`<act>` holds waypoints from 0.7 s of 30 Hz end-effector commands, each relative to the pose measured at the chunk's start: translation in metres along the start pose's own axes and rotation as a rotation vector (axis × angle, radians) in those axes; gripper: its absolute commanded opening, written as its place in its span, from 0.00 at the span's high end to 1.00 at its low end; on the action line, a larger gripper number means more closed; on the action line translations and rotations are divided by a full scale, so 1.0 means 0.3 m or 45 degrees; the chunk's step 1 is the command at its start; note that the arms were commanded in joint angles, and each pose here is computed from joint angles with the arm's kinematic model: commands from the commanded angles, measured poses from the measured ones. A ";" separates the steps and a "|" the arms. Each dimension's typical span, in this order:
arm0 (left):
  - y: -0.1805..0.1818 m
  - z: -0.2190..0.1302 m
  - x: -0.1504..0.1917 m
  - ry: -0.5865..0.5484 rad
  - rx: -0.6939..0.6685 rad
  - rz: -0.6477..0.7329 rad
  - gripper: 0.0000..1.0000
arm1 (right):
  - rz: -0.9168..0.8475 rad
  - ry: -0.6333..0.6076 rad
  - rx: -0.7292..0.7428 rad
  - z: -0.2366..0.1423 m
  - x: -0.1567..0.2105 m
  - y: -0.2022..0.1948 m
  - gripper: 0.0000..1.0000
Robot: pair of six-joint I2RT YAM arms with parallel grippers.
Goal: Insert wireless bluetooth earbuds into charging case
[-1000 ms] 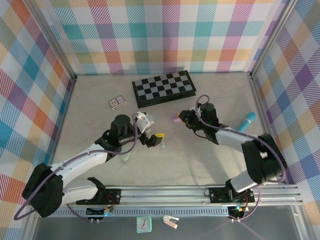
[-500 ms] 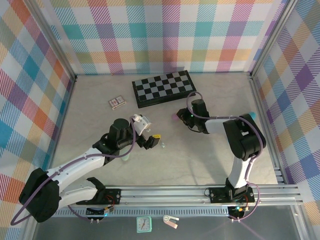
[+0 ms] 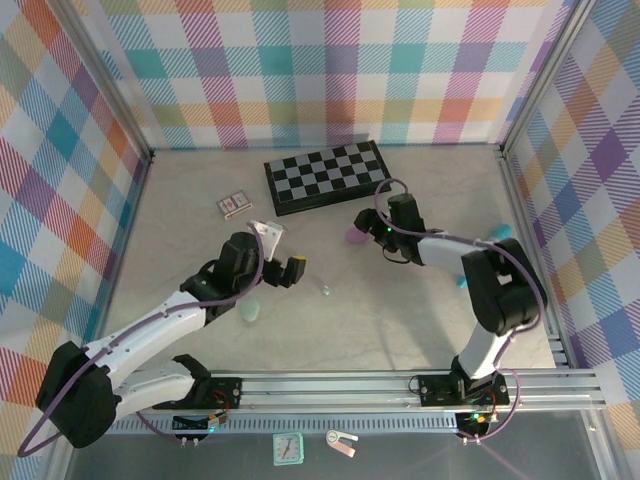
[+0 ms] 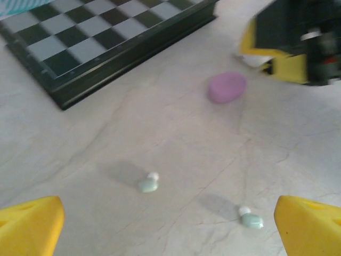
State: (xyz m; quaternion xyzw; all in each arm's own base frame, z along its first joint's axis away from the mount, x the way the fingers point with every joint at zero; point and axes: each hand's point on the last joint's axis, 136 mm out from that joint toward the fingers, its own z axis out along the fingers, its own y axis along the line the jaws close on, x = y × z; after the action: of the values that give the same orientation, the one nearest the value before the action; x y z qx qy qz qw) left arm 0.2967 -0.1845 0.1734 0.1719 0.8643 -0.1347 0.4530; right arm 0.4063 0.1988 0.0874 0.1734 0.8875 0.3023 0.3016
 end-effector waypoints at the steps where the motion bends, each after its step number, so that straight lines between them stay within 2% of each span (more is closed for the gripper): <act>1: 0.148 -0.029 0.096 0.274 -0.256 -0.243 0.00 | -0.179 -0.017 0.063 -0.091 0.002 -0.023 0.22; 5: 0.206 -0.046 0.209 0.608 -0.334 -0.456 0.00 | -0.303 -0.020 0.016 -0.177 0.021 0.024 0.20; 9: 0.201 -0.070 0.315 0.941 -0.380 -0.502 0.00 | -0.374 -0.002 -0.027 -0.235 0.056 0.059 0.18; 11: 0.194 -0.083 0.349 1.049 -0.388 -0.511 0.00 | -0.378 0.009 -0.027 -0.248 0.070 0.056 0.18; 16: 0.180 -0.118 0.410 1.264 -0.386 -0.470 0.08 | -0.360 0.017 -0.015 -0.251 0.088 0.034 0.18; 20: 0.176 -0.096 0.445 1.326 -0.356 -0.421 0.23 | -0.342 0.013 -0.024 -0.240 0.089 0.036 0.18; 21: 0.173 -0.086 0.454 1.338 -0.347 -0.421 0.23 | -0.340 0.014 -0.028 -0.236 0.088 0.038 0.18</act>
State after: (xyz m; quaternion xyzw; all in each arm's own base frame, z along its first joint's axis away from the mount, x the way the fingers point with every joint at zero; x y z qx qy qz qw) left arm 0.2400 -0.1042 0.0724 0.0069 0.9999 0.0107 -0.0042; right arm 0.3424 0.1881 0.1282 0.0519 0.9018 0.2677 0.3353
